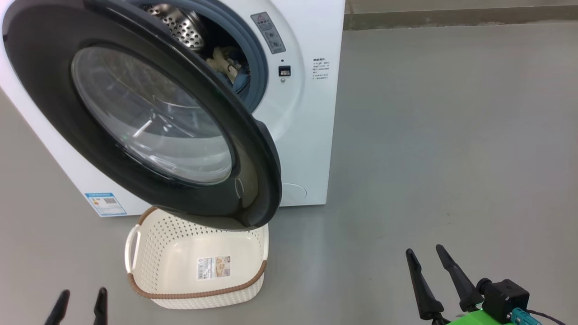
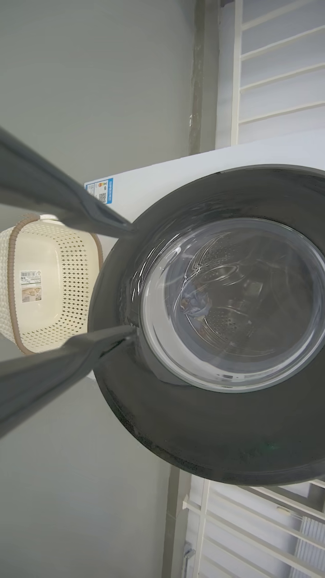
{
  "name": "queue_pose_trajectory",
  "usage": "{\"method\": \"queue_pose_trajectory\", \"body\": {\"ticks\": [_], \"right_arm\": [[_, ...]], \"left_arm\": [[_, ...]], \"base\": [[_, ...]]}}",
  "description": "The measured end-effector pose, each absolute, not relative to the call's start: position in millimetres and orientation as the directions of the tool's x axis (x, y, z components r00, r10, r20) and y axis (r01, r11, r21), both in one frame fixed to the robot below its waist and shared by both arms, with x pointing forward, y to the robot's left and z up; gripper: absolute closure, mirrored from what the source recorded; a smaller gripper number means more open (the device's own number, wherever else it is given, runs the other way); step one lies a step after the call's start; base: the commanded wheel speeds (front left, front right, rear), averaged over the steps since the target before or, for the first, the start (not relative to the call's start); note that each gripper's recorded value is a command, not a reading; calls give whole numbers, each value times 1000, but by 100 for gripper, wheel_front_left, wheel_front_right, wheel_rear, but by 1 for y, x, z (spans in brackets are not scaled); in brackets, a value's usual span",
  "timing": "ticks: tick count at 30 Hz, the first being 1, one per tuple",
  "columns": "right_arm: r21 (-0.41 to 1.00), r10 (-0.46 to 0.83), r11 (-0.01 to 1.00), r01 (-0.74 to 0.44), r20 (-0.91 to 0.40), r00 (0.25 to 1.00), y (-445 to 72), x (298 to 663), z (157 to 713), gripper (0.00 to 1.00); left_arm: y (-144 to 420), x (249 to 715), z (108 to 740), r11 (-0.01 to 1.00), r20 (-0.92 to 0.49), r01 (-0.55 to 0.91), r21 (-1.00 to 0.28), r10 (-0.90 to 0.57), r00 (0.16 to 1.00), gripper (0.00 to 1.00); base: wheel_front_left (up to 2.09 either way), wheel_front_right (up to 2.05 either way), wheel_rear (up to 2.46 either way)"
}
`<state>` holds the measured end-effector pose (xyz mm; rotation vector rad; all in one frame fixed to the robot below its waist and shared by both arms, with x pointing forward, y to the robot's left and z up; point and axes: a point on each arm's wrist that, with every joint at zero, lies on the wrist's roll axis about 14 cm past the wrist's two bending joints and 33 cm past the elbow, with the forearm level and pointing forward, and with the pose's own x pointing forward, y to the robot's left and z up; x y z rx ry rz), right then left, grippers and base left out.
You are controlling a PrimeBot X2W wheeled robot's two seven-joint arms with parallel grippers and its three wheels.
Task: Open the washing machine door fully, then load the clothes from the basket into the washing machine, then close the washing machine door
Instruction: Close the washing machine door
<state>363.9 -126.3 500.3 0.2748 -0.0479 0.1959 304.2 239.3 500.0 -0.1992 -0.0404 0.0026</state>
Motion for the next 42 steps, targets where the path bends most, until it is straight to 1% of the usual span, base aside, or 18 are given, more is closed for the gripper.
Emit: {"method": "queue_pose_trajectory", "body": {"ticks": [4, 10, 30, 31, 32, 33, 34, 38, 42], "right_arm": [[264, 180, 945, -194, 76, 981, -128, 363, 501, 0], [263, 175, 946, -190, 80, 981, -130, 362, 502, 0], [266, 169, 946, -186, 86, 982, -132, 361, 504, 0], [269, 168, 945, -185, 86, 982, -132, 361, 504, 10], [270, 168, 945, -185, 85, 982, -132, 361, 504, 10], [270, 169, 945, -185, 84, 982, -131, 361, 504, 63], [271, 169, 945, -185, 84, 982, -131, 361, 504, 100], [290, 158, 938, -187, 120, 980, -133, 364, 515, 100], [303, 143, 930, -207, 219, 965, -136, 367, 547, 100]], "left_arm": [[236, 302, 493, 988, 18, 6, -155, -3, 1000, 0], [233, 301, 486, 991, -3, 7, -136, -8, 1000, 0], [235, 300, 479, 990, -23, -8, -139, 5, 1000, 0], [235, 300, 479, 990, -24, -8, -139, 5, 1000, 0], [235, 300, 478, 990, -25, -9, -140, 5, 1000, 0], [235, 300, 478, 990, -26, -9, -142, 6, 1000, 0], [235, 300, 478, 989, -27, -10, -146, 6, 1000, 0], [236, 301, 477, 989, -33, -12, -149, 7, 999, 0], [238, 301, 475, 988, -38, -15, -156, 9, 999, 0]], "base": [[0, 0, 0], [0, 0, 0], [0, 0, 0], [0, 0, 0], [0, 0, 0], [0, 0, 0], [0, 0, 0], [0, 0, 0], [0, 0, 0]]}}
